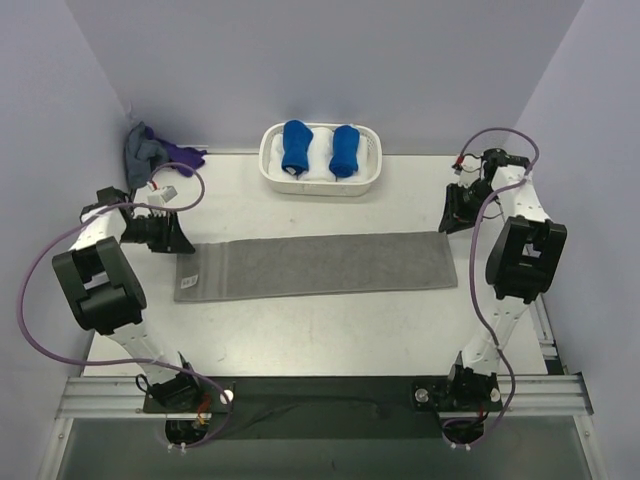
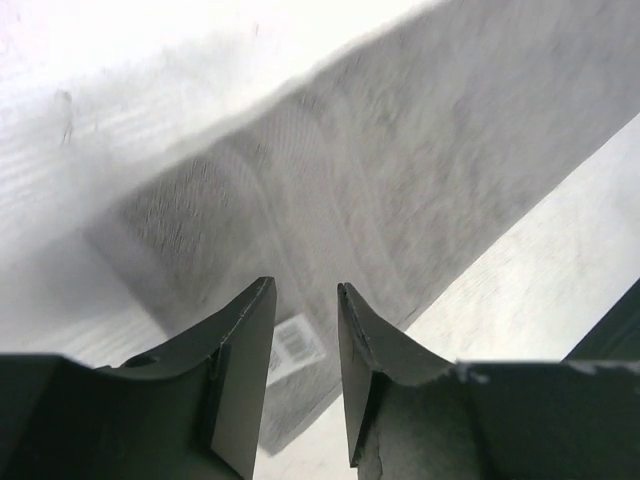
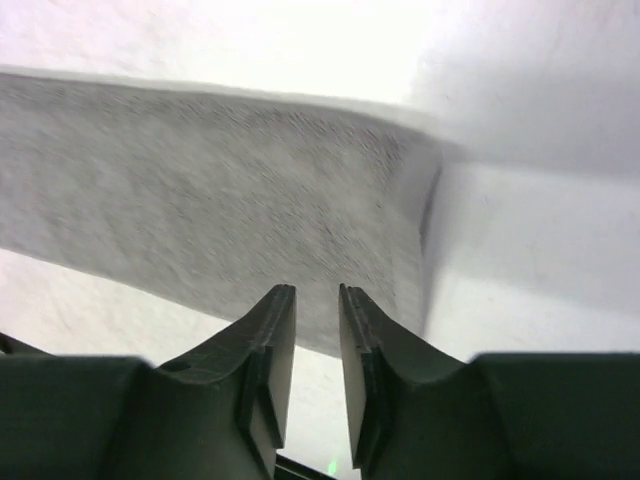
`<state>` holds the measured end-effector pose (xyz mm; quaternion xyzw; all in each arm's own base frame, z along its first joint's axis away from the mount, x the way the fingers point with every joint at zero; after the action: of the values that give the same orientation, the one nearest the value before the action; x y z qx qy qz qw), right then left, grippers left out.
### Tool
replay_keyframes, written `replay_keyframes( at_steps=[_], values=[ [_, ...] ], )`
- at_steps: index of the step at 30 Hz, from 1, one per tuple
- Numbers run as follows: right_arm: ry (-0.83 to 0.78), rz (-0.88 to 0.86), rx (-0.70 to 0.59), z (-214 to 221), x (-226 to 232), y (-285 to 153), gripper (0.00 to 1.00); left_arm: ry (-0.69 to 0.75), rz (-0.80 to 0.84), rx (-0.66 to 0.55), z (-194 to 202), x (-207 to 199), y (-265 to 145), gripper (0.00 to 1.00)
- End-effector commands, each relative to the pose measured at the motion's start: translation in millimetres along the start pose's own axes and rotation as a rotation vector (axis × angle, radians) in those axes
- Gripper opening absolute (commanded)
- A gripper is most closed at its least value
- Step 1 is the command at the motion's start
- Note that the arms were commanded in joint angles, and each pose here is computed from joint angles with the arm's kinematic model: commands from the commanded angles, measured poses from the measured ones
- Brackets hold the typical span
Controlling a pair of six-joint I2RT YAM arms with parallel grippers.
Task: Roll the towels
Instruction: Fold the towel
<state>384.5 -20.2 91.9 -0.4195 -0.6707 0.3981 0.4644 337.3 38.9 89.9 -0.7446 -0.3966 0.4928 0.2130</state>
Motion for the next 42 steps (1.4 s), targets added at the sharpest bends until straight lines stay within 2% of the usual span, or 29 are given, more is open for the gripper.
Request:
replay_keyframes(
  at_steps=[1, 4, 8, 11, 15, 17, 18, 21, 22, 23, 24, 26, 32, 42],
  values=[
    [0.052, -0.097, -0.03, -24, 27, 5, 0.24, -0.064, 0.106, -0.12, -42, -14, 9, 0.4],
    [0.07, -0.071, 0.009, -24, 15, 26, 0.22, -0.122, 0.086, -0.145, -53, 6, 23, 0.36],
    [0.103, -0.008, 0.086, -12, -14, 53, 0.2, -0.196, -0.011, -0.113, -45, 44, 42, 0.3],
    [0.118, 0.04, 0.117, -9, -30, 63, 0.2, -0.226, -0.074, -0.081, -36, 64, 50, 0.27],
    [0.104, 0.089, 0.112, -17, -43, 65, 0.2, -0.231, -0.142, -0.109, -40, 76, 50, 0.27],
    [0.103, 0.109, 0.095, -25, -47, 62, 0.19, -0.229, -0.098, -0.137, -48, 63, 46, 0.31],
    [0.098, 0.117, 0.069, -33, -47, 55, 0.2, -0.227, -0.068, -0.139, -48, 54, 45, 0.4],
    [0.084, 0.126, 0.025, -36, -38, 31, 0.27, -0.148, -0.006, -0.191, -57, 17, 26, 0.5],
    [0.067, 0.14, -0.016, -39, -33, 11, 0.34, -0.132, 0.001, -0.186, -49, 9, 25, 0.52],
    [0.067, 0.148, -0.016, -34, -31, 5, 0.38, -0.077, -0.002, -0.224, -55, -8, 10, 0.56],
    [0.068, 0.15, -0.021, -31, -27, -1, 0.47, -0.054, -0.007, -0.24, -55, -14, 4, 0.61],
    [0.074, 0.158, -0.012, -14, -20, -12, 0.5, -0.008, -0.019, -0.277, -55, -31, -12, 0.63],
    [0.104, 0.163, 0.111, 32, -12, 3, 0.49, 0.046, -0.059, -0.33, -53, -49, -33, 0.66],
    [0.081, 0.212, 0.21, 51, -18, 42, 0.49, 0.099, -0.096, -0.342, -42, -56, -39, 0.67]
  ],
)
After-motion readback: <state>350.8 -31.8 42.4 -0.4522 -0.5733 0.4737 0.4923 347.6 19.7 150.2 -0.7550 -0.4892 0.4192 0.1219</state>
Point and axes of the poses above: each gripper's point midway between its finger pads, its own y axis out along the fingers, its own x axis along the line the jaws close on, z = x × y, the point moved 1 cm from there along -y, back along the fingers, and after that the axes turned 9 degrees about -y, right-handed, at the moved point
